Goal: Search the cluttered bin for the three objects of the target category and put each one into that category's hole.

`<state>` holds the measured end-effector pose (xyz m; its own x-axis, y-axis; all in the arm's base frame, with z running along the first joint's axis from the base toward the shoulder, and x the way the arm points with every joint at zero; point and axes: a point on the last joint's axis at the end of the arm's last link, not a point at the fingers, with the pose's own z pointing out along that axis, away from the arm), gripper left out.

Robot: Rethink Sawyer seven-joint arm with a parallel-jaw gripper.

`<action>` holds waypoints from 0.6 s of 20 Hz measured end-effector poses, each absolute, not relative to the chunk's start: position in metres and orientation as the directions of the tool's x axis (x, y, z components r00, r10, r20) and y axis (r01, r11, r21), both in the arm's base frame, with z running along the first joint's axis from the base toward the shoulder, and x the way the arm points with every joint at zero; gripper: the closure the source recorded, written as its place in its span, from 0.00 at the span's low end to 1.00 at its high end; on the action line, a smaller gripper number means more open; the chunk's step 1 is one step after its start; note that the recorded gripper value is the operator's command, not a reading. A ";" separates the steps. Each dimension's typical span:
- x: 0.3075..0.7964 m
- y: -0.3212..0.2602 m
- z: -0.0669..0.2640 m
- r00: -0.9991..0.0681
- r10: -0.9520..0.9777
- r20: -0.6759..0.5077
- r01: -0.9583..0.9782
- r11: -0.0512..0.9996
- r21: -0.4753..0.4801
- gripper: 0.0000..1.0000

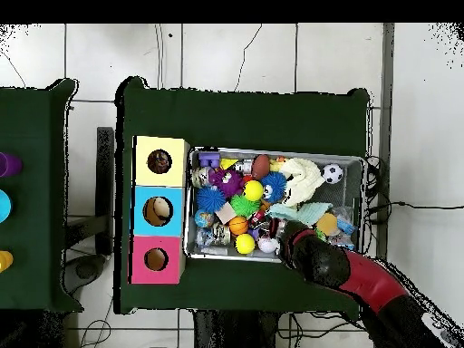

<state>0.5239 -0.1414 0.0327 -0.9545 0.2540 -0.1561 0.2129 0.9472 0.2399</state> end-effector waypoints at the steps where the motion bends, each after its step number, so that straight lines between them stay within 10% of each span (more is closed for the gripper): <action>1: 0.526 -0.142 0.032 -0.954 0.254 -0.158 0.213 0.947 0.240 0.00; 12: 0.518 -0.132 0.009 -0.956 0.269 -0.118 0.229 0.934 0.275 0.00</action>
